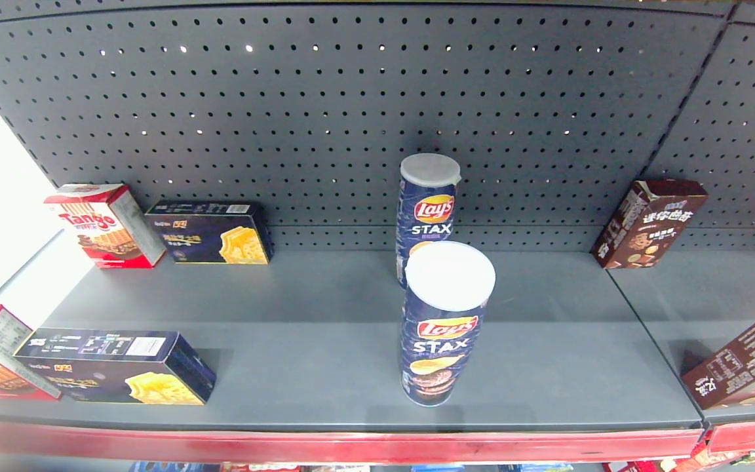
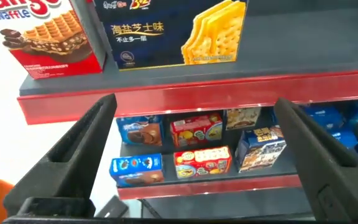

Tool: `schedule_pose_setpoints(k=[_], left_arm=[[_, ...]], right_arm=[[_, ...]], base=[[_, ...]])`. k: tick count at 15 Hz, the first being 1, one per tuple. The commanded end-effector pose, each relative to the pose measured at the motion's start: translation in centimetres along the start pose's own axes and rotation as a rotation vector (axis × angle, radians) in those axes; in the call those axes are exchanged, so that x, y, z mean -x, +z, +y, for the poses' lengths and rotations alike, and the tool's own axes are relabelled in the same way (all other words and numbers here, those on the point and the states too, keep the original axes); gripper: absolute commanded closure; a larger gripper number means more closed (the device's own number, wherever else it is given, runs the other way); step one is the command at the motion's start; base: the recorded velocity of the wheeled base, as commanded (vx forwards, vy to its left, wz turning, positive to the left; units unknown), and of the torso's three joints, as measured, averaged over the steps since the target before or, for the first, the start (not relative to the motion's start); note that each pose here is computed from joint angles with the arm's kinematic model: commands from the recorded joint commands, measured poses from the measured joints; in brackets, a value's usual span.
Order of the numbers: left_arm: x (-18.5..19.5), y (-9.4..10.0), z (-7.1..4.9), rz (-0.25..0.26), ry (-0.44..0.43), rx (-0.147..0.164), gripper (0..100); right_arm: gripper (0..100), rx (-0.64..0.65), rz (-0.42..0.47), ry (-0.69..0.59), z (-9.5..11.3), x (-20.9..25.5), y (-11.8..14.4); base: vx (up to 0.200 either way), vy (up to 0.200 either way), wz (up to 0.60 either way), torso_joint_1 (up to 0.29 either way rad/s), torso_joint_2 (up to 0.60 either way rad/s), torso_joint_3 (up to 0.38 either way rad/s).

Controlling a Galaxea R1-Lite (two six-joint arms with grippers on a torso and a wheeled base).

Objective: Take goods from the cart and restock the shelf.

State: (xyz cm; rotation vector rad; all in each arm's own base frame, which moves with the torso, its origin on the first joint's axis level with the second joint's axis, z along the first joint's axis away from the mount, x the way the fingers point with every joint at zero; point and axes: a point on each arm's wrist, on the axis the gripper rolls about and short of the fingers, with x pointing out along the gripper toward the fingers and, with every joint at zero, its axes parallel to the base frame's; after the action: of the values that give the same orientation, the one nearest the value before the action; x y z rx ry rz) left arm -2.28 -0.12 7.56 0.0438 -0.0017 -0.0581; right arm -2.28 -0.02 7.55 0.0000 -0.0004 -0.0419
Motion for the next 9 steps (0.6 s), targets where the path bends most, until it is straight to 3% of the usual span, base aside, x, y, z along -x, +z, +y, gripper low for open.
schedule_pose_setpoints(k=[1, 3, 4, 8, 9], left_arm=[[-0.02, 0.01, 0.05, 0.003, 0.021, -0.002, 0], [-0.03, -0.01, 0.15, 0.008, 0.067, 0.013, 0], [-0.03, 0.01, 0.15, 0.005, 0.067, 0.041, 0], [-0.03, 0.01, 0.16, 0.005, 0.070, 0.039, 0], [-0.03, 0.01, 0.16, 0.005, 0.070, 0.041, 0]], right_arm=[[0, 0.000, -0.001, -0.001, 0.00, 0.00, 0.02], [0, 0.000, -0.001, -0.001, 0.00, 0.00, 0.02], [0, 0.000, -0.001, -0.001, 0.00, 0.00, 0.02], [0, 0.000, -0.001, -0.001, 0.00, 0.00, 0.02], [0, 0.000, -0.001, -0.001, 0.00, 0.00, 0.02]], base=[[0.000, 0.000, 0.00, 0.000, 0.00, 0.000], [0.000, 0.000, 0.00, 0.000, 0.00, 0.000], [0.000, 0.000, 0.00, 0.000, 0.00, 0.000], [0.000, 0.000, 0.00, 0.000, 0.00, 0.000], [0.000, -0.200, 0.00, 0.002, 0.00, -0.002]])
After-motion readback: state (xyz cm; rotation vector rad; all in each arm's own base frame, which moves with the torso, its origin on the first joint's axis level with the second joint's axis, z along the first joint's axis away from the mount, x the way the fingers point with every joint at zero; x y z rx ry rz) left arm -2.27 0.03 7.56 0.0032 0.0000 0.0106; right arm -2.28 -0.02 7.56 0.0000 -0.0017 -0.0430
